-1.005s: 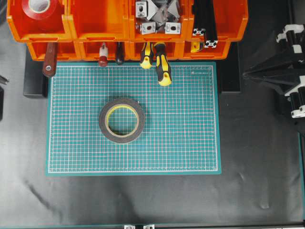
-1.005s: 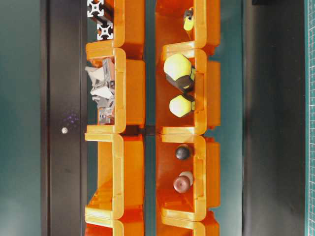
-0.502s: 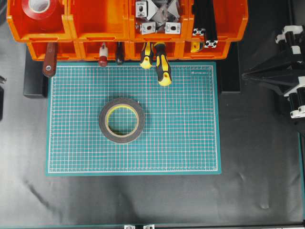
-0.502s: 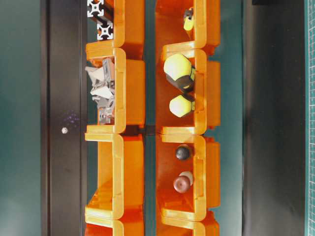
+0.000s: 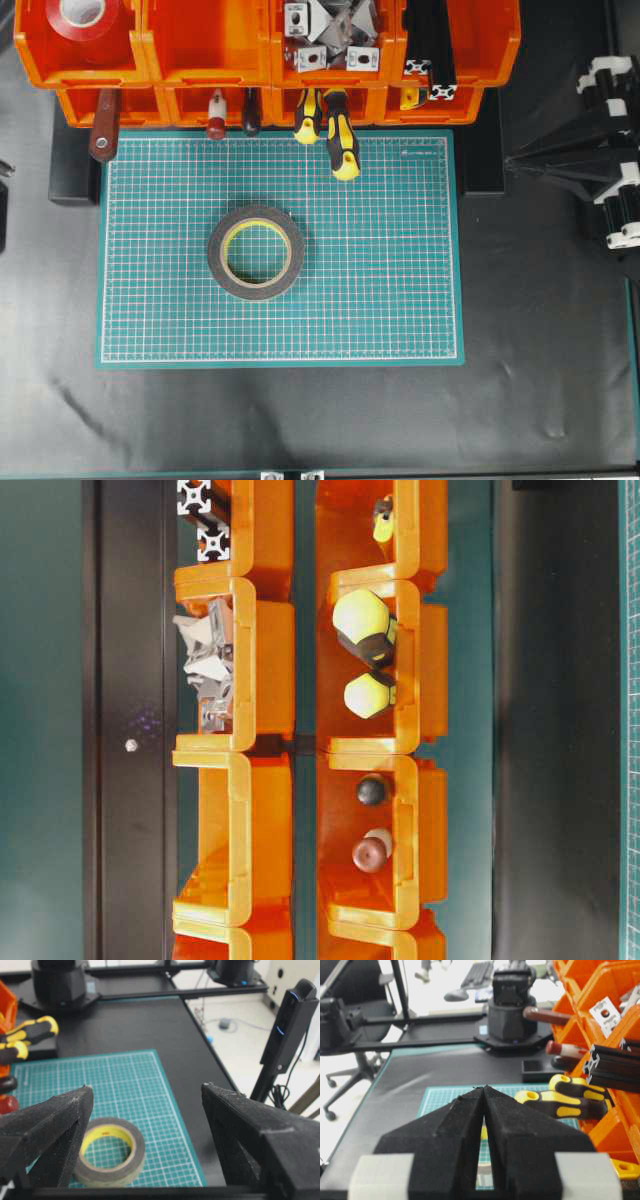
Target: Pick foam from container rack with left arm.
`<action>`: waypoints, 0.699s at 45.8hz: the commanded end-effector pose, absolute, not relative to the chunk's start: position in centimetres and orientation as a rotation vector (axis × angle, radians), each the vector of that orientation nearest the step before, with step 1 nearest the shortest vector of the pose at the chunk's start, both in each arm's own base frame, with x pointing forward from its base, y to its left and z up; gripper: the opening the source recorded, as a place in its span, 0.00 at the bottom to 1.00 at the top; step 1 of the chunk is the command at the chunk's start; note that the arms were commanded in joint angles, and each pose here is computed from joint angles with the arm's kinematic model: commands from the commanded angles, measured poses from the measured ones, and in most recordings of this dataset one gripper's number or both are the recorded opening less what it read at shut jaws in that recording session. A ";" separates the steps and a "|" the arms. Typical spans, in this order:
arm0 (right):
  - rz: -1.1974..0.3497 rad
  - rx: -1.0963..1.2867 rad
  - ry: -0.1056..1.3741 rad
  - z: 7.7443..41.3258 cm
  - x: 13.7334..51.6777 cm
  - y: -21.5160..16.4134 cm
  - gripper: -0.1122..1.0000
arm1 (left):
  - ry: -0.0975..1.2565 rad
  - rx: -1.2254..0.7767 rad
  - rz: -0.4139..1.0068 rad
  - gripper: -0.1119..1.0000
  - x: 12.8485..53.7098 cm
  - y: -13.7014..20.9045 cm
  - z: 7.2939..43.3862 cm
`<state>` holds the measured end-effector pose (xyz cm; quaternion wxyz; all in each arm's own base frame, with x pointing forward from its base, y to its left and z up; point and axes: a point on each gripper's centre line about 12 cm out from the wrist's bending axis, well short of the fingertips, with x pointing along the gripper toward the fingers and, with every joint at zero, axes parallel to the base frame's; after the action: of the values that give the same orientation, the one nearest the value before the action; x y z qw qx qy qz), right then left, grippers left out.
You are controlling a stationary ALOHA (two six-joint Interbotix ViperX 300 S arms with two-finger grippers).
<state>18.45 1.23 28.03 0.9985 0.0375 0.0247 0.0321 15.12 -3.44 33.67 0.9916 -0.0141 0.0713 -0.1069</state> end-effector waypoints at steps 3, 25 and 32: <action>0.066 0.078 0.042 28.5 18.6 1.3 0.10 | 0.139 -0.032 -0.215 0.86 15.2 -3.5 33.8; 0.066 0.080 0.045 28.4 18.6 1.3 0.10 | 0.126 -0.032 -0.217 0.86 14.8 -3.4 33.7; 0.066 0.080 0.044 28.4 18.6 1.3 0.10 | 0.112 -0.037 -0.218 0.86 14.5 -3.3 33.9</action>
<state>18.43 1.23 28.02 0.9985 0.0374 0.0255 0.0321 14.55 -3.30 33.41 0.9920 -0.0158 0.0645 -0.1070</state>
